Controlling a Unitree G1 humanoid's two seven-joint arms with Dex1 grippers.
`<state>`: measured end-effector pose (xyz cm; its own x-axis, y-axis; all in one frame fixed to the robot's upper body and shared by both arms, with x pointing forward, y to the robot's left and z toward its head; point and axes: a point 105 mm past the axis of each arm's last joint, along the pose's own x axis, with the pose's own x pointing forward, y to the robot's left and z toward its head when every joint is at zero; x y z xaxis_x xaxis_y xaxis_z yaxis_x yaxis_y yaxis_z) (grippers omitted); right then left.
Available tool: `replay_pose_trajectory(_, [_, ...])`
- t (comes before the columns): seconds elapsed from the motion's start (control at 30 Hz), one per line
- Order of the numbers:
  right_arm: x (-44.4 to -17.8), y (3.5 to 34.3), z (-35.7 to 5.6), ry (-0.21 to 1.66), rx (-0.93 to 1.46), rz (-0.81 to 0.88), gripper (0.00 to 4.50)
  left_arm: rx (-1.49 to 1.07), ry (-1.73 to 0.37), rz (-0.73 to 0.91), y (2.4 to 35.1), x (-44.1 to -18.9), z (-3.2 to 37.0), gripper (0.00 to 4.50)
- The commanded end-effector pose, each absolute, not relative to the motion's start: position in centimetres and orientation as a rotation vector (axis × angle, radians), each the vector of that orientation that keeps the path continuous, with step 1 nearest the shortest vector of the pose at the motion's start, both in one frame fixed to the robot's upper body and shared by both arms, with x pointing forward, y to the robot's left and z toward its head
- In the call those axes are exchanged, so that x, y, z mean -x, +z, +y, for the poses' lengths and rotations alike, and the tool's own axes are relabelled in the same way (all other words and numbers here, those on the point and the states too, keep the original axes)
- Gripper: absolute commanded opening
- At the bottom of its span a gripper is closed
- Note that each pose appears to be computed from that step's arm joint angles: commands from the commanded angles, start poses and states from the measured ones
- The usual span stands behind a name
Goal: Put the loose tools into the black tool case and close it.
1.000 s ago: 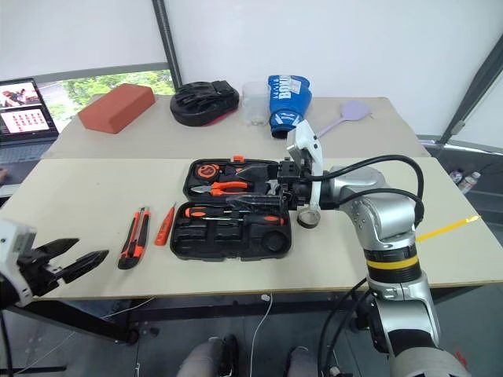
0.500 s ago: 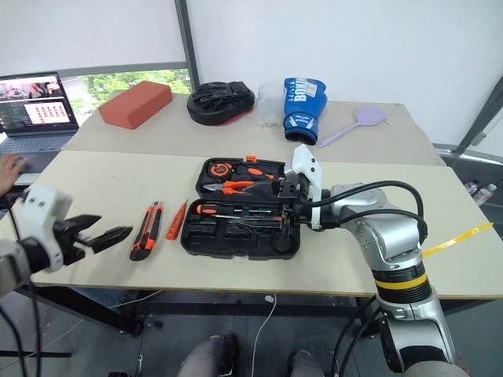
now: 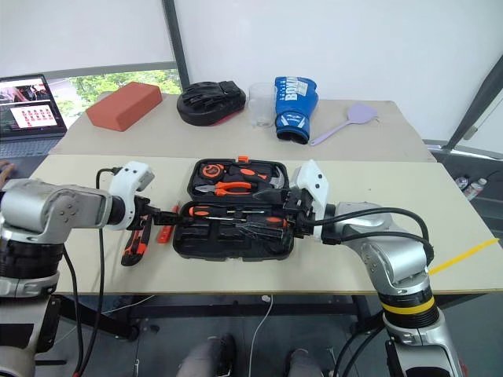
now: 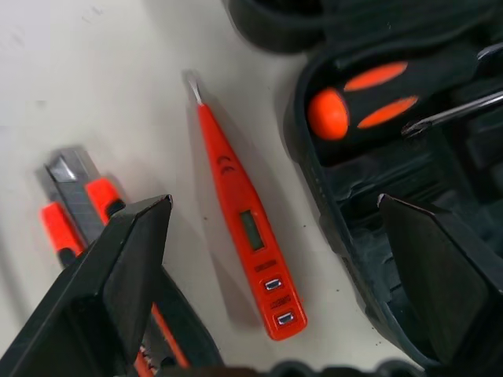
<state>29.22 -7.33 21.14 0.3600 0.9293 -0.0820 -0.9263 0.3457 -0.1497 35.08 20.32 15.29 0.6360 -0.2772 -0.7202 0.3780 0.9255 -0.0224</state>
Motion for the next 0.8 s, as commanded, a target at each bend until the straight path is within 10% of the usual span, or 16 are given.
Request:
replay_pose_trajectory(0.03, [-28.6, 22.6, -7.6, 1.188, 0.196, -0.09, 4.5, -0.17, -0.336, 0.788, 15.7, -35.8, 20.6, 3.82])
replay_pose_trajectory(0.1, [-28.6, 22.6, -7.7, 1.18, 0.198, -0.089, 4.5, -0.165, -0.338, 0.773, 15.8, -36.1, 20.5, 3.1])
replay_pose_trajectory(0.8, [-28.0, 21.9, -7.8, 1.185, 0.209, -0.067, 4.5, 0.008, -0.336, 0.693, 19.5, -37.0, 21.2, 3.1])
